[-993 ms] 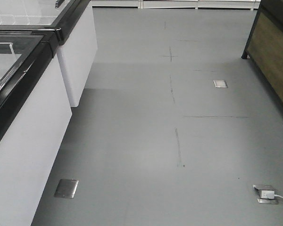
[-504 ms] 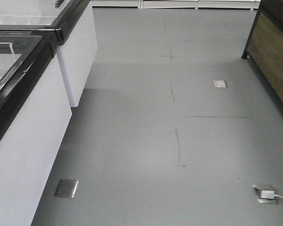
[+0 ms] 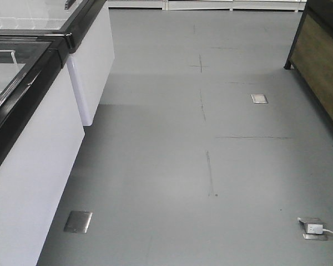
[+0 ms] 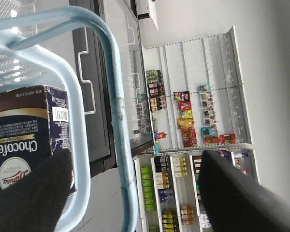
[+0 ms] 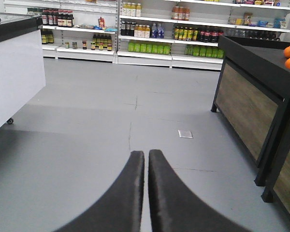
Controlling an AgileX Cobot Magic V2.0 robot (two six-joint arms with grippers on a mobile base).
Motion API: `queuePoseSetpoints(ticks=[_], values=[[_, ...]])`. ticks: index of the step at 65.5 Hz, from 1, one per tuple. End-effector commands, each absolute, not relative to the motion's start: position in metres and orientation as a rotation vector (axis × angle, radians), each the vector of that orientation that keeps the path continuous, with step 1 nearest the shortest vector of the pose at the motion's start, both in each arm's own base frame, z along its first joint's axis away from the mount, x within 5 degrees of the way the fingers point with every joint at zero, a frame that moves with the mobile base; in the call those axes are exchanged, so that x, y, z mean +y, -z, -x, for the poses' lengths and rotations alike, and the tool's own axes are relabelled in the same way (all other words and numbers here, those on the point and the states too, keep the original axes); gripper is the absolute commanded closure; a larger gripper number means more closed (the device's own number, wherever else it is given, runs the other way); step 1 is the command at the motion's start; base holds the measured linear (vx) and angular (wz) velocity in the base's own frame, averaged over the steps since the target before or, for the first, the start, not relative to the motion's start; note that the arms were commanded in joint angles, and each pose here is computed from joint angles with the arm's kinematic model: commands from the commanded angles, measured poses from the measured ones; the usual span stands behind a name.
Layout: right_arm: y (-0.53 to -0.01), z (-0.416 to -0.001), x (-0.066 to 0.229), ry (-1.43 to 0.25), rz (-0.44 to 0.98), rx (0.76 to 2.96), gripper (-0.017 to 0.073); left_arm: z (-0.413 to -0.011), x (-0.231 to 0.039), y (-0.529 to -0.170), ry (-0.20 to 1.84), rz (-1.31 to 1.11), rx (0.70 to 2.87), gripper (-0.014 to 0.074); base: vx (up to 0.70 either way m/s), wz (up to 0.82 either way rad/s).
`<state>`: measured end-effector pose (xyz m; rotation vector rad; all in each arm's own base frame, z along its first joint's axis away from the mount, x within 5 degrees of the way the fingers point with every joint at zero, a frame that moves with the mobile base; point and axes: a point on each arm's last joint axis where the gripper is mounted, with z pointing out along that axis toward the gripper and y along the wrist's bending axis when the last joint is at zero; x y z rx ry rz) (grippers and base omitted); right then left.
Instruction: Left arm holds basket, right arm returns cookies
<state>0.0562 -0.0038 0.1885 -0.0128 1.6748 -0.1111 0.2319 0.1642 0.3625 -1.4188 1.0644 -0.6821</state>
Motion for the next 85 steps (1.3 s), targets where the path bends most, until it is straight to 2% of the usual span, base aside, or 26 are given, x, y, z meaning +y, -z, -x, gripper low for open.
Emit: queuePoseSetpoints(ticks=[1,16,37,85], values=[[-0.190,-0.056,-0.004,0.125,0.014,1.603,0.0565,-0.230,0.162,-0.379,0.732,1.391,1.007,0.0081,0.00,0.00],[-0.190,-0.056,-0.004,0.125,0.014,1.603,0.0565,-0.242,0.169,-0.369,0.752,1.415,1.036,0.0081,0.00,0.00],[-0.190,-0.056,-0.004,0.125,0.014,1.603,0.0565,-0.256,0.181,-0.393,0.753,1.354,1.007,0.0081,0.00,0.00],[-0.190,-0.056,-0.004,0.125,0.014,1.606,0.0565,-0.278,0.196,-0.365,0.744,1.433,1.051,0.0094,0.00,0.00]])
